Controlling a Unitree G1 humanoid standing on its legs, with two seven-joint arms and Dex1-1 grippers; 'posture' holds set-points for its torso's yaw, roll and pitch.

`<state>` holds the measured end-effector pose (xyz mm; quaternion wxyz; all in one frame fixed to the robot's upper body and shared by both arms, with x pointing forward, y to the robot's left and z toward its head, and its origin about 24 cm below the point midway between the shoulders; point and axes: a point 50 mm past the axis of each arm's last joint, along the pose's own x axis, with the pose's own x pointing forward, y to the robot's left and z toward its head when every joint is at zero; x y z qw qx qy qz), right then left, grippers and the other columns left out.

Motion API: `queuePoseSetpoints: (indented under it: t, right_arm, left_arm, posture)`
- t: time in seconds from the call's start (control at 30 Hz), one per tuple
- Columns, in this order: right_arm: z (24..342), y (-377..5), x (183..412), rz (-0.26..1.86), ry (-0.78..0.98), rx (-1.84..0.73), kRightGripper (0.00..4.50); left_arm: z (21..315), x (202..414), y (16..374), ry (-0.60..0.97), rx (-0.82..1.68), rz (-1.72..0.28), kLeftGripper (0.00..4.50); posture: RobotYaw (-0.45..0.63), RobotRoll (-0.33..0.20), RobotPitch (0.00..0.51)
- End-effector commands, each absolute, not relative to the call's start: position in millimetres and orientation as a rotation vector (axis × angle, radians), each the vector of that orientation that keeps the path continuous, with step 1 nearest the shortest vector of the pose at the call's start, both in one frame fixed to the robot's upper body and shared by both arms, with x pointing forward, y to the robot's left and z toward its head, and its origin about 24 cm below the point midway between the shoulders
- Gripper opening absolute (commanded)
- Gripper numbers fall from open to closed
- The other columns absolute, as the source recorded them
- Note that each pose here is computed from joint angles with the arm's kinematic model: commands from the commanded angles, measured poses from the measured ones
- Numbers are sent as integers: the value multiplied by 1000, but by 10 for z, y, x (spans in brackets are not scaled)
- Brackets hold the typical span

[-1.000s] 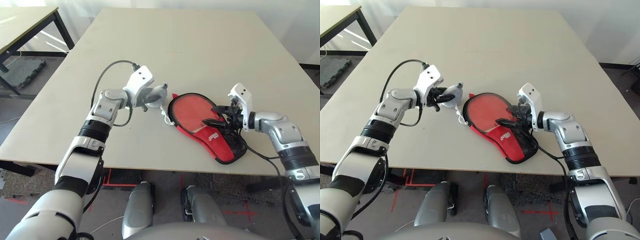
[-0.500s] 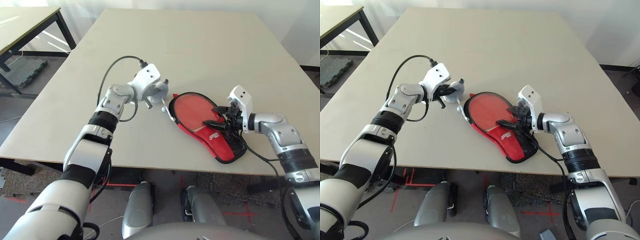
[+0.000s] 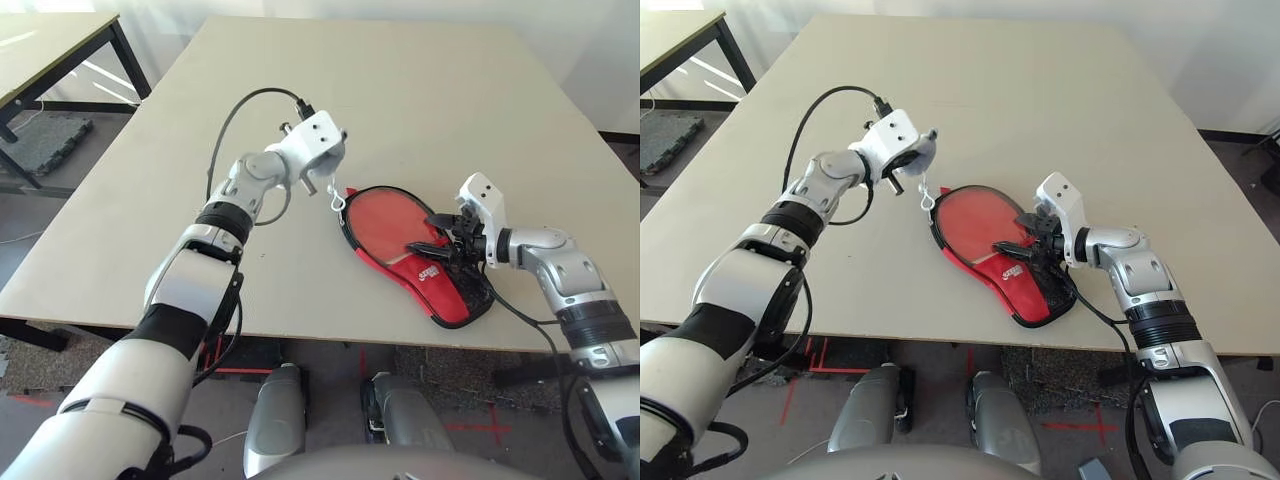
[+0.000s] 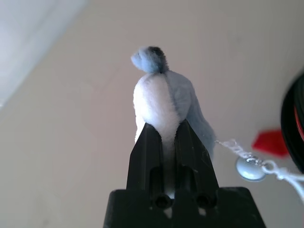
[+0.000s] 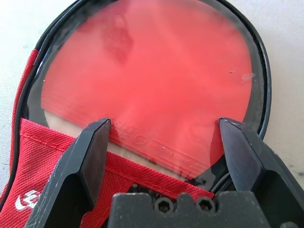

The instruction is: Store the ping-pong paddle in its case and zip it.

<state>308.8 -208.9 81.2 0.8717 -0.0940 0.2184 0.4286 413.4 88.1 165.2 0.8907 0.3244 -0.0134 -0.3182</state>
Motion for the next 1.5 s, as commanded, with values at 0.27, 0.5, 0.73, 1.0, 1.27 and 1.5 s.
queuePoseSetpoints:
  t: [0.27,0.5,0.73,1.0,1.27,1.5]
  right_arm:
    - [514,-2124,2947,885,611,-160,4500]
    - [511,-2111,2925,885,611,-155,4500]
    - [515,-2103,2931,885,609,-154,4500]
    - [522,-2094,2953,885,605,-153,4500]
    - [524,-2091,2971,884,602,-154,4500]
    - [515,-2079,2989,886,602,-155,4500]
  left_arm:
    - [1911,4145,518,-209,736,-569,4]
    - [1902,4085,293,-271,780,-594,4]
    - [1623,3913,13,-198,776,-853,4]
    - [1439,3773,-157,-162,776,-1005,715]
    - [1426,3741,-183,-152,702,-1048,3709]
    - [1529,3779,-139,-159,625,-1041,4486]
  posture:
    - [45,0,108]
    - [40,0,109]
    - [45,0,111]
    - [46,0,110]
    - [48,0,105]
    - [58,0,98]
